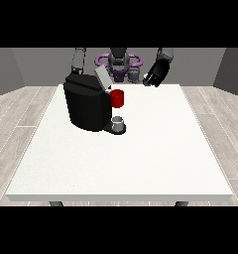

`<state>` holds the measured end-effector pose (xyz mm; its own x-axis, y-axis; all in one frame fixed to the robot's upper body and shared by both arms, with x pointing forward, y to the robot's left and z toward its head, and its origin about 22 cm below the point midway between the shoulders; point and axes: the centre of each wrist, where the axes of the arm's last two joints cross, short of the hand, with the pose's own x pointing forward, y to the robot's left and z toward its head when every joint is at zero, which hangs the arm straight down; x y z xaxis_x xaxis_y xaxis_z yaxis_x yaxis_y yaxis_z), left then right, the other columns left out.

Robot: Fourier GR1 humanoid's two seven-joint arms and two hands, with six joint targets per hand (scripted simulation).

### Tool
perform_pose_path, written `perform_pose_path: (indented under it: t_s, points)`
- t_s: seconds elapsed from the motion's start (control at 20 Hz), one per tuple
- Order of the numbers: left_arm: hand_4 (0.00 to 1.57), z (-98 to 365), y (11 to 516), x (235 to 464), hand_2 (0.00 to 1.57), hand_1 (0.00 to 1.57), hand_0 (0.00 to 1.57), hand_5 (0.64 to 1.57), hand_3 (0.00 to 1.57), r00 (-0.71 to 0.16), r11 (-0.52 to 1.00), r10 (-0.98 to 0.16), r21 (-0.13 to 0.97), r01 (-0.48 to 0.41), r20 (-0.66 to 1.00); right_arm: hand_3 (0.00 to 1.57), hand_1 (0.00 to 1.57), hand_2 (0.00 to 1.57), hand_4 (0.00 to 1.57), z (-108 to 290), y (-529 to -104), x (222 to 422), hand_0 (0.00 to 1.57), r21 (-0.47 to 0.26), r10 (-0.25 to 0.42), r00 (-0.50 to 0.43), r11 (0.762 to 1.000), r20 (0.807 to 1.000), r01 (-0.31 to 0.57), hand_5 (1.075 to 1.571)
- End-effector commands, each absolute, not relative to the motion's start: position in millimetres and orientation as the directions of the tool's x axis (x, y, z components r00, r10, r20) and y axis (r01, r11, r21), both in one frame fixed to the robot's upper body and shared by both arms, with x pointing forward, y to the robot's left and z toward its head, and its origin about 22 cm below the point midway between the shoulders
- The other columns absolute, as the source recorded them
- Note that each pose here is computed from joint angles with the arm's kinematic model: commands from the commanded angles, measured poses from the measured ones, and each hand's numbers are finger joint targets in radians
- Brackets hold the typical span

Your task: Insert the coffee pod into the coffee machine and close the lid

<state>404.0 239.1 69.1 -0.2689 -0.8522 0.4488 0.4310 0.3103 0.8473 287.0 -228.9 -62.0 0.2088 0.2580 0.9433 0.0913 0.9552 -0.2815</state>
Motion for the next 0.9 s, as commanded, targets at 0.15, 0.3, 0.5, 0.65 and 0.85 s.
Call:
perform_pose_path:
  t_s: [0.15, 0.3, 0.5, 0.65, 0.85]
  points:
    - [0.56, 98, 236, 419, 1.37, 1.34, 1.34, 1.571, 1.35, -0.247, 0.327, -0.861, 0.855, 0.403, 0.446, 0.0, 0.0, 0.0, 0.0, -48, -191, 285, 0.0, -0.268, 0.266, 0.149, 0.963, 0.952, -0.006, 1.571]
    - [0.56, 129, 236, 430, 1.37, 1.34, 1.34, 1.571, 1.35, -0.268, 0.348, -0.849, 0.863, 0.365, 0.456, 0.0, 0.0, 0.0, 0.0, -19, -191, 307, 0.0, -0.271, 0.269, 0.117, 0.963, 0.956, 0.005, 1.571]
    - [0.52, 193, 222, 446, 1.16, 0.96, 0.96, 1.571, 1.36, -0.26, 0.414, -0.825, 0.849, 0.328, 0.502, 0.0, 0.0, 0.0, 0.0, -22, -193, 312, 0.0, -0.222, 0.221, 0.047, 0.975, 0.974, 0.014, 1.571]
    - [0.49, 202, 246, 449, 1.24, 1.2, 1.2, 1.571, 1.26, -0.2, 0.466, -0.822, 0.832, 0.302, 0.533, 0.0, 0.0, 0.0, 0.0, -9, -185, 308, 0.0, -0.242, 0.243, 0.026, 0.97, 0.97, -0.029, 1.571]
    - [0.47, 232, 228, 452, 1.27, 1.22, 1.22, 1.571, 1.26, -0.268, 0.44, -0.826, 0.864, 0.243, 0.496, 0.0, 0.0, 0.0, 0.0, 1, -190, 320, 0.0, -0.225, 0.227, -0.041, 0.973, 0.973, 0.041, 1.571]
